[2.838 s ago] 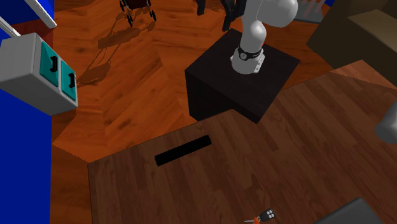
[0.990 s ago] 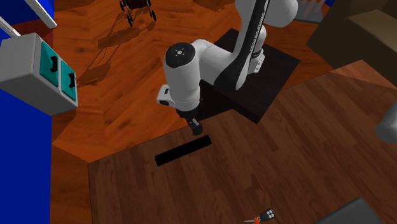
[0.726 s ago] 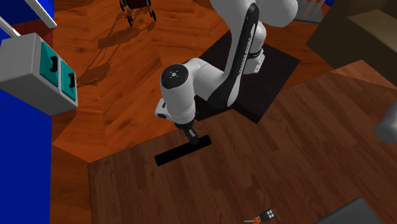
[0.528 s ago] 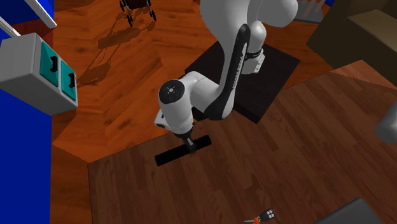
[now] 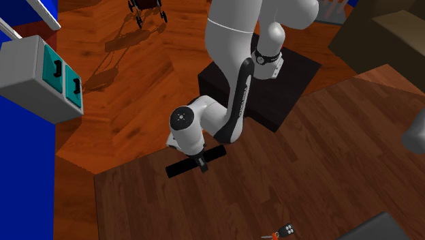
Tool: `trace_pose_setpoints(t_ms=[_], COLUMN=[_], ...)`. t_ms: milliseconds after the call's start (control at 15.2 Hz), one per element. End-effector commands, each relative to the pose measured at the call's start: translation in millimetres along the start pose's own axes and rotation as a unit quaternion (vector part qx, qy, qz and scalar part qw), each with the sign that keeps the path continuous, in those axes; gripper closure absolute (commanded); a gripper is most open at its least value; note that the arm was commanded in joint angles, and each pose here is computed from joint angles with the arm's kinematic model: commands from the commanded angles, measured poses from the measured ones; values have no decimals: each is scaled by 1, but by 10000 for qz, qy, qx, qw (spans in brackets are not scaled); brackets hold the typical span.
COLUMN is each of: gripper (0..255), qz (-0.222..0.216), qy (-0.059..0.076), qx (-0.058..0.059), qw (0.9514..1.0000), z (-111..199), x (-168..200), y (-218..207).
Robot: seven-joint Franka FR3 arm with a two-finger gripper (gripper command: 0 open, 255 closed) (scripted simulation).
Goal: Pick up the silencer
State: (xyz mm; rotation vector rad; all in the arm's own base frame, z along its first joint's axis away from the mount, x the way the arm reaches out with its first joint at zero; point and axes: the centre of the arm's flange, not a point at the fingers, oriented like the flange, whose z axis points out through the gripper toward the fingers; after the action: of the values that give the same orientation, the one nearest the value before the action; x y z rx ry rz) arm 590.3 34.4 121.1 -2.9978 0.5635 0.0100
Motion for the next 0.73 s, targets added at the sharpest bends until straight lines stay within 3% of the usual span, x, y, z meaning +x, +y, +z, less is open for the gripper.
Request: trace_pose_setpoints(t_ms=[0, 198, 264, 660], gripper=[0, 0, 255, 255], qz=[0, 0, 0, 0], qy=[1, 1, 1, 1], qx=[2, 2, 2, 2], qw=[10000, 10000, 10000, 10000], z=[10, 19, 19, 19], x=[0, 0, 0, 0], y=[1, 2, 2, 2])
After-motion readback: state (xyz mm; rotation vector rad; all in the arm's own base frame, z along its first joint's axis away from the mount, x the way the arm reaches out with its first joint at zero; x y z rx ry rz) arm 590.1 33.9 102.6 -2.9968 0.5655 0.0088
